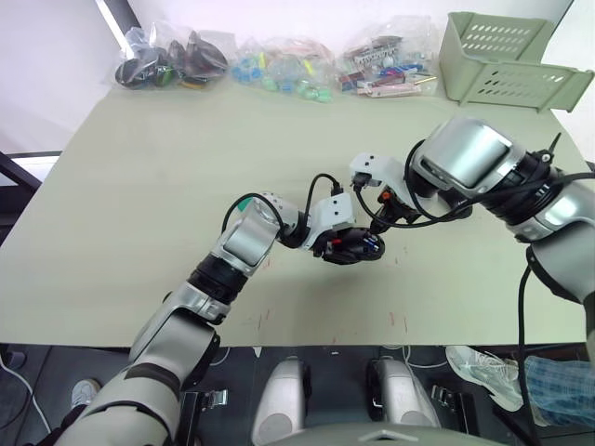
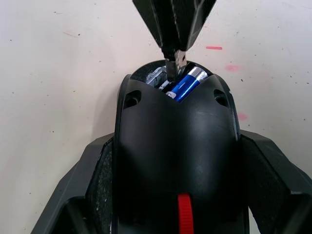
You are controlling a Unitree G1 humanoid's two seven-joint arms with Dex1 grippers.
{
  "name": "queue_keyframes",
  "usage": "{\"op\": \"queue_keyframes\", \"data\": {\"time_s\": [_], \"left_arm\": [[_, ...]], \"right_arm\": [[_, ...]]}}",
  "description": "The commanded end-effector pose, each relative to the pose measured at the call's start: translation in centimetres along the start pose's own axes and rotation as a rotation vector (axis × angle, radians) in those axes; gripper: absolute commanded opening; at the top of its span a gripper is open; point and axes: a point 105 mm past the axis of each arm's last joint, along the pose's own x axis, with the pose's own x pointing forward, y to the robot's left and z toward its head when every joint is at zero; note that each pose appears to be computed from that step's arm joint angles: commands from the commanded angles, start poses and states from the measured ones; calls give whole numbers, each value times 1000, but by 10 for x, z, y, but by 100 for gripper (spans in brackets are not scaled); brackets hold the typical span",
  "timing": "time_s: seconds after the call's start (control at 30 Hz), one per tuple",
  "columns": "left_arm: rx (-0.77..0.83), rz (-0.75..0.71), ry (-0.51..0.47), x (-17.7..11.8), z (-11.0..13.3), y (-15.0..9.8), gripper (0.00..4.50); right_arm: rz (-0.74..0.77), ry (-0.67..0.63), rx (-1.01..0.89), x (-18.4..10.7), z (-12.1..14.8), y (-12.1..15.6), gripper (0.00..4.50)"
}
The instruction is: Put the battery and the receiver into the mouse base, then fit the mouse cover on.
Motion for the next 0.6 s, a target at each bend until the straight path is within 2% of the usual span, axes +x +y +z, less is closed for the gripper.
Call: {"op": "queue_keyframes", "data": {"time_s": [0.03, 0.6], "left_arm": [[0, -10, -2, 2, 1, -3, 291], [-9, -14, -2, 4, 2, -6, 291]], "right_arm": [[-18, -38, 12, -7, 3, -3, 0], [-24, -29, 54, 3, -5, -6, 0]]}}
